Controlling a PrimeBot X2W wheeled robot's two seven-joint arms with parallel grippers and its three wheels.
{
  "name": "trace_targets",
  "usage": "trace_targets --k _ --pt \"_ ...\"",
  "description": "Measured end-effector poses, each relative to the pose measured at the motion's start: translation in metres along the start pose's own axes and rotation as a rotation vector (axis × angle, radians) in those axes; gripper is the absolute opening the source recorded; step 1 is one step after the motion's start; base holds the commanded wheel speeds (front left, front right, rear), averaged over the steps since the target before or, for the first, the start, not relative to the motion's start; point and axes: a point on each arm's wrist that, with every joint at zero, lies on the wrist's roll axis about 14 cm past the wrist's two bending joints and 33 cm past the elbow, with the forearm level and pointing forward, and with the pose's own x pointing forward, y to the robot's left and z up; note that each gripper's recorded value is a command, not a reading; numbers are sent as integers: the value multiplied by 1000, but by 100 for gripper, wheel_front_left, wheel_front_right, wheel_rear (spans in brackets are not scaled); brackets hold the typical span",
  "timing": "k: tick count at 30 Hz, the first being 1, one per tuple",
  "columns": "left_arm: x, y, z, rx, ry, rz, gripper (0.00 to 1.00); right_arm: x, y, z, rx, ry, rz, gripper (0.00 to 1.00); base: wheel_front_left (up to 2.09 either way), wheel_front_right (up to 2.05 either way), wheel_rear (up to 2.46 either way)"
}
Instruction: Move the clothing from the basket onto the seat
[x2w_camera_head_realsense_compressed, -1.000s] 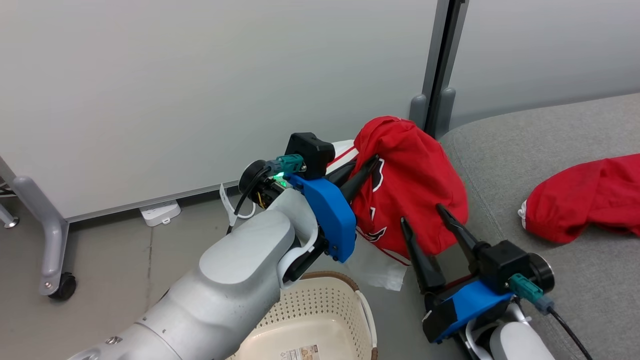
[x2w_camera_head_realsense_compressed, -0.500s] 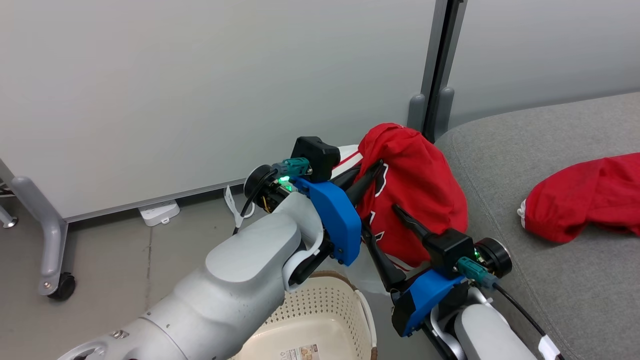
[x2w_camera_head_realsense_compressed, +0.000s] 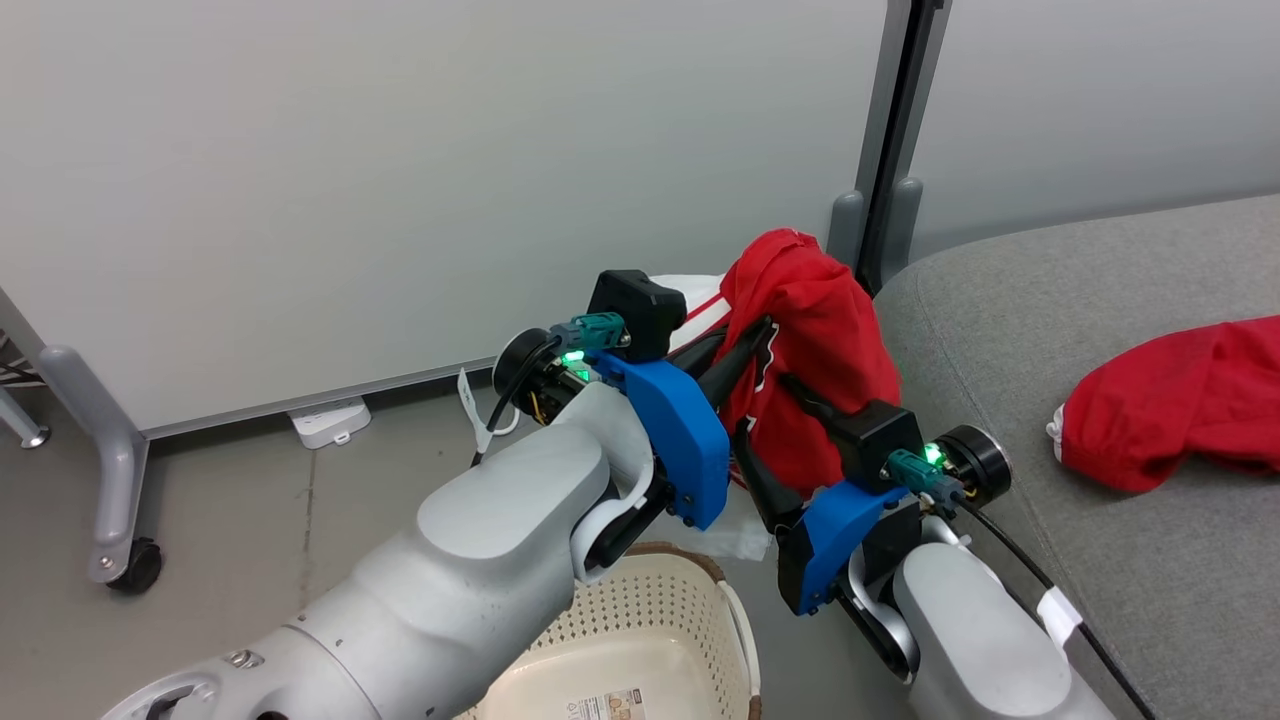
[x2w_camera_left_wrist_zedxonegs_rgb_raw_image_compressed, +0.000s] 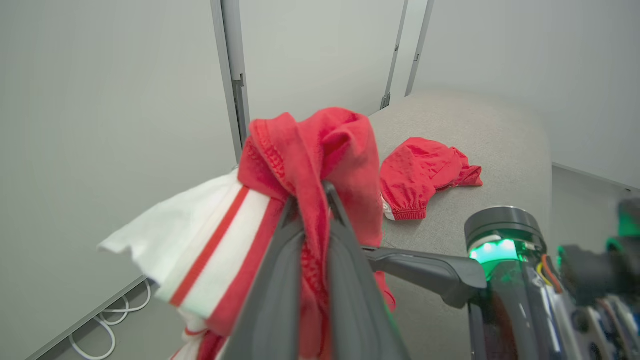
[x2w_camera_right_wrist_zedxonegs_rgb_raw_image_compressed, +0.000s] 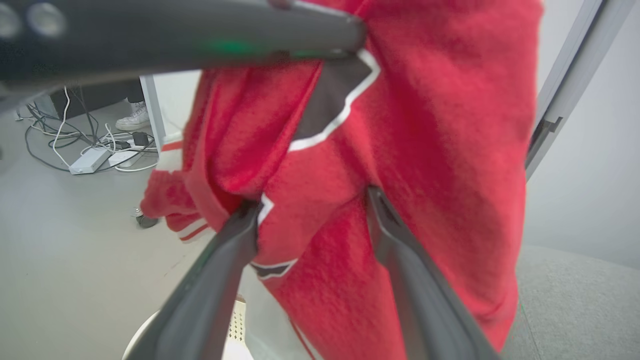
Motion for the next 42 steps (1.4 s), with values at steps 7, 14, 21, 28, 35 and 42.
trace_targets --k 7,14,21,28,35,42 --pt "-1 0 0 -6 -1 0 0 10 -7 7 6 -8 -3 0 0 0 0" --pt "-2 1 0 -6 -2 4 0 11 -4 5 26 -14 7 0 0 0 0" --pt "-1 1 -1 -1 3 5 0 9 -1 1 47 -5 13 0 0 0 0" --pt "-1 1 -2 -9 1 5 0 10 0 -1 50 -6 18 0 0 0 0" --pt "-1 4 -4 -19 4 11 0 10 0 -2 57 -7 17 0 0 0 0" --pt "-2 4 -1 -15 -17 18 100 10 0 -1 53 -10 19 0 0 0 0"
